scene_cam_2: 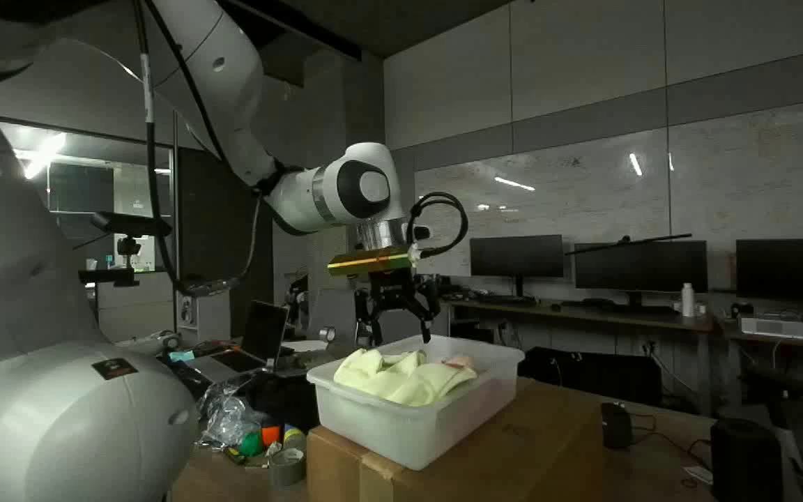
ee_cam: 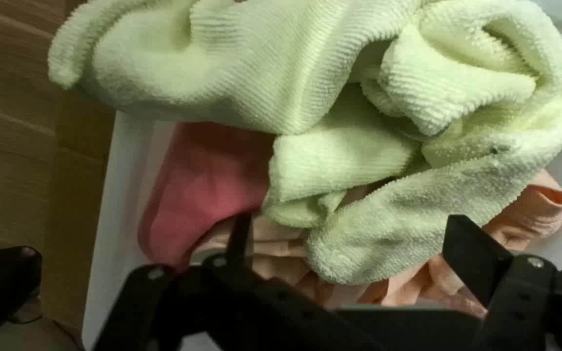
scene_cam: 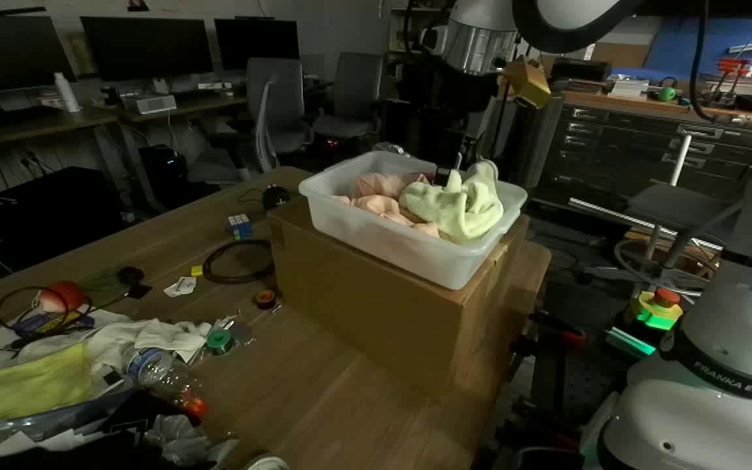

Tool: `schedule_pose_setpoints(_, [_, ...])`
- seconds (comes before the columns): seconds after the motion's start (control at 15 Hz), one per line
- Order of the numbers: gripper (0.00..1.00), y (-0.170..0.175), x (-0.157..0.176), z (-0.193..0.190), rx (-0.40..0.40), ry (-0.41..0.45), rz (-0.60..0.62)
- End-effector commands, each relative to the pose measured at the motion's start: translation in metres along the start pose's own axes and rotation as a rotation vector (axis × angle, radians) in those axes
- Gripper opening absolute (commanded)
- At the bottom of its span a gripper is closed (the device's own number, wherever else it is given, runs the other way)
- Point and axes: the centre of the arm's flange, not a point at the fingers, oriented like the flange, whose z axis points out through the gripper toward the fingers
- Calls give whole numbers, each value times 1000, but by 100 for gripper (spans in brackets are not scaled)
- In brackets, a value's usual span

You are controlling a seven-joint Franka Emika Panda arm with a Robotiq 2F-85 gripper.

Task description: Remove the yellow towel and peach t-shirt from the white storage bin and place them on the table

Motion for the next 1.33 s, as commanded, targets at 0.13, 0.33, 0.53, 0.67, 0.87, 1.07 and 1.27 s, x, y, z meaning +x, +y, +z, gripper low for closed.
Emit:
schedule_pose_setpoints(0.13, [100,1,2,-4,0,8,2])
schedule_pose_setpoints(0.33, [100,-1,2,0,14,-19,8])
schedule_pose_setpoints(0.53, [100,-4,3,6,45,-69,7])
schedule_pose_setpoints(0.67, [100,-5,2,7,64,-97,11])
schedule_pose_setpoints(0.87, [100,-6,4,13,99,-128,13])
schedule_pose_setpoints(1.07, [100,-4,7,23,111,-142,25])
schedule_pose_setpoints(1.27, [100,-2,16,42,100,-169,44])
